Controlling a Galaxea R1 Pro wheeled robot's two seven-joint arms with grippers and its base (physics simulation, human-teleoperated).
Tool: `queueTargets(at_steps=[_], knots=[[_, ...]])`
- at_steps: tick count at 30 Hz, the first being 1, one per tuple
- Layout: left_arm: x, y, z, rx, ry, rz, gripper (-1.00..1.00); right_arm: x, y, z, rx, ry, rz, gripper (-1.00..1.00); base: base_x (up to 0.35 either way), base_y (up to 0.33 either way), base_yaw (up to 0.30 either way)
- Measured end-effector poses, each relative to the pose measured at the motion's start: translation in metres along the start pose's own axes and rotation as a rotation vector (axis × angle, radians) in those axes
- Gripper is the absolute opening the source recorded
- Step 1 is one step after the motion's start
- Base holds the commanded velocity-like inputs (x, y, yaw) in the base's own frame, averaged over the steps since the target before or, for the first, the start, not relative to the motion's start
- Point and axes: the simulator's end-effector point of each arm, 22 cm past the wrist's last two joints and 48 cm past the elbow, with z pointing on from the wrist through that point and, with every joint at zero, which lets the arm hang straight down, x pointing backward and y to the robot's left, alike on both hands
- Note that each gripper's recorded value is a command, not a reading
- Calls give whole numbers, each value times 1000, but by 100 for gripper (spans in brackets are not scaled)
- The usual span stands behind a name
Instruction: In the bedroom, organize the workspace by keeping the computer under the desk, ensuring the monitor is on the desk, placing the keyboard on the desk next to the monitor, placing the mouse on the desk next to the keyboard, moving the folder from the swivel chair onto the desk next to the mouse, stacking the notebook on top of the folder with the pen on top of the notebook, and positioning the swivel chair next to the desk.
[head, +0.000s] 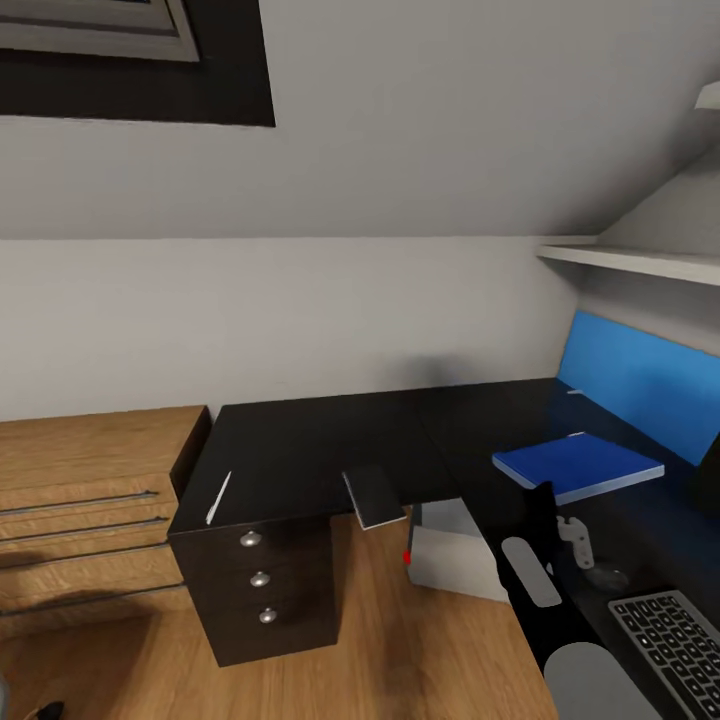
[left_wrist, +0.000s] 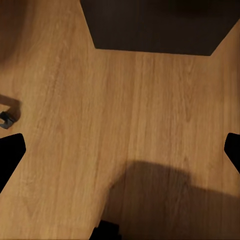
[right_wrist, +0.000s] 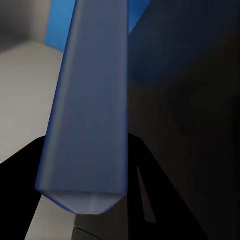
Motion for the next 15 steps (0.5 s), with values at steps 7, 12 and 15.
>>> queueTargets(at_steps=[7, 12, 15], knots=[[5, -2, 9, 1, -1, -1, 100, 5, -10, 3, 5, 3, 0, -100, 0, 0, -1], [10, -2, 15, 1, -1, -1, 100, 8, -17, 4, 6, 4, 1, -100, 0, 0, 0], [12, -3, 19, 1, -1, -1, 100, 10, -22, 5, 7, 4, 1, -100, 0, 0, 0]])
